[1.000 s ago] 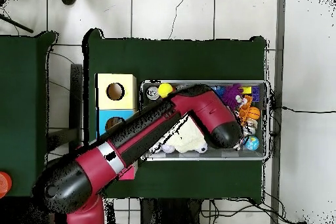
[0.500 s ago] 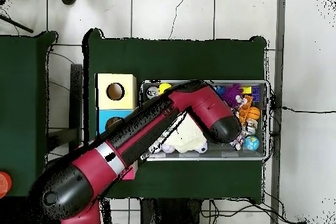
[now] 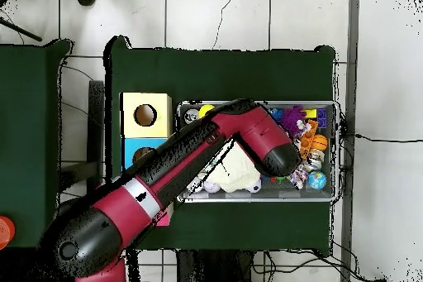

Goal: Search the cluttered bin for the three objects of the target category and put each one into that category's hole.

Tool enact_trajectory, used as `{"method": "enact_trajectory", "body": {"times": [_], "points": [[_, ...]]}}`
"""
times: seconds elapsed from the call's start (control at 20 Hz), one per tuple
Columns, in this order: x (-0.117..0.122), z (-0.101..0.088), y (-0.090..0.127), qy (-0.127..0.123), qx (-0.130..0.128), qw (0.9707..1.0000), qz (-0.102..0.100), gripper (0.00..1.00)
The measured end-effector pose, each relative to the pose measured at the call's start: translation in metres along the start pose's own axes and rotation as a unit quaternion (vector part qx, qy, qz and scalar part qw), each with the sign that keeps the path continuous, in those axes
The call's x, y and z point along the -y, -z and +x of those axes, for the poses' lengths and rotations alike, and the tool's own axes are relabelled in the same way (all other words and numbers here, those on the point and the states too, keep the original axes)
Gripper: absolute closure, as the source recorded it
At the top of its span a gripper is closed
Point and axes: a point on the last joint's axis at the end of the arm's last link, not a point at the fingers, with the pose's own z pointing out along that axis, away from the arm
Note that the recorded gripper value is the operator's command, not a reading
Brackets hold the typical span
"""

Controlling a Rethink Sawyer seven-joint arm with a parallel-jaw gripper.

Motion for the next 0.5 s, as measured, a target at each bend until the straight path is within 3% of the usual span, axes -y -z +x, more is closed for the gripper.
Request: {"method": "enact_trajectory", "body": {"times": [0.5], "points": [[-0.006, -0.006, -0.016, 0.001, 0.011, 0.9999, -0.007, 0.0]]}}
